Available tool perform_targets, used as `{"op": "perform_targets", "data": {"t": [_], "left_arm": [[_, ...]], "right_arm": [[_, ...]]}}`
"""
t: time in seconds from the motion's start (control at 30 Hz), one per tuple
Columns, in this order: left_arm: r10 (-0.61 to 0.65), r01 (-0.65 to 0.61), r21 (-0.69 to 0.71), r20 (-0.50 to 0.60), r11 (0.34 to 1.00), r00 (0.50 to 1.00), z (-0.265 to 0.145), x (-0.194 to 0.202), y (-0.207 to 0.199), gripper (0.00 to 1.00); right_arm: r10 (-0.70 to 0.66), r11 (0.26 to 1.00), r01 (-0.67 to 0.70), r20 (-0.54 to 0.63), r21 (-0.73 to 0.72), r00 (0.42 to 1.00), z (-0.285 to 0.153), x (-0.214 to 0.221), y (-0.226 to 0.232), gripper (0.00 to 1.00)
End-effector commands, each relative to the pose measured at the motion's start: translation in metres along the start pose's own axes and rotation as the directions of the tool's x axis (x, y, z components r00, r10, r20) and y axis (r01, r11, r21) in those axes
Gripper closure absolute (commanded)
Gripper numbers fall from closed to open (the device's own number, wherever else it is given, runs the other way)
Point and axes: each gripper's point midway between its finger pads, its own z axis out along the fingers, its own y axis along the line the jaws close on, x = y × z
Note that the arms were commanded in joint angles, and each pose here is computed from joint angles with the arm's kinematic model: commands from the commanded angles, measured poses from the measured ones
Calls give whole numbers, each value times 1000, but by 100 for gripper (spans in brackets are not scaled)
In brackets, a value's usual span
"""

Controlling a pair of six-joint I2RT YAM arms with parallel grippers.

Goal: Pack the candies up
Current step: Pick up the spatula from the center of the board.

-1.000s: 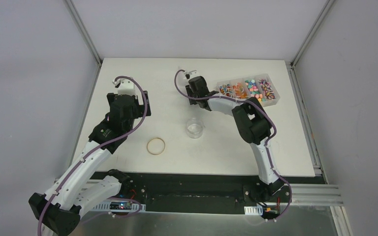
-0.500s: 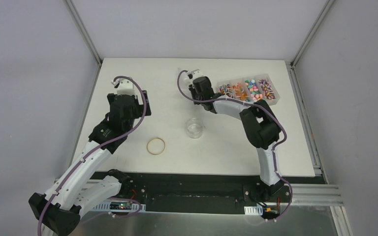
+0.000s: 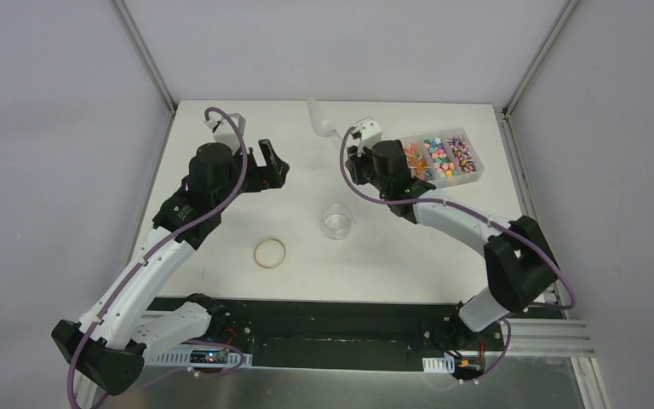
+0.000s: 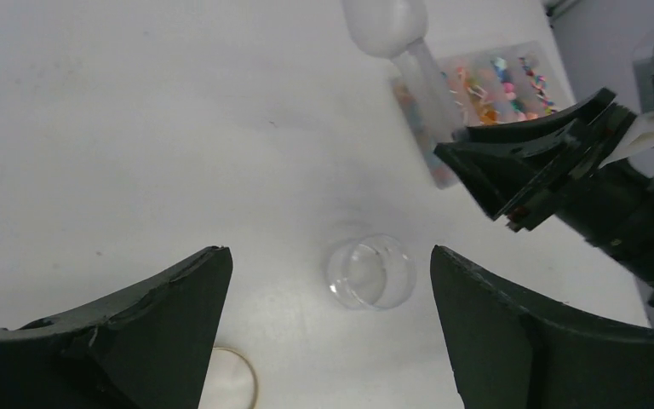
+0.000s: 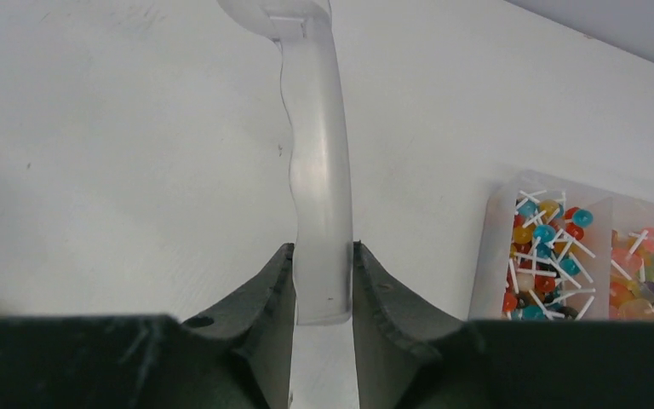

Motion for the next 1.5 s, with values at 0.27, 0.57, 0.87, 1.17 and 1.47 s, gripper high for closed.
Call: {"op": "perform_targets", "data": {"t": [0.27,0.57,0.87,1.17,1.47], "left_arm": [[-161,192,316,-120,929,980,-1,-42,-80,7],[-217,275,350,-195,896,956,18,-35,-78,7],[-243,312,443,-208,840,948,25,-35,-84,17],[-258,349,499,-243,793,935,26,-27,-91,30],[-303,396,502,-260,769,917,37,-17,-85,43]], "right_arm": [[-44,961,119,287,-249,957,-98,-33,63,87],[-35,938,161,378,-307,925,-132,-37,79,88],[-34,928,176,397,-328,917,-143,-35,81,88],[-37,925,176,383,-336,923,-140,-29,83,87],[-35,920,181,384,-349,923,-137,-27,86,86]]}}
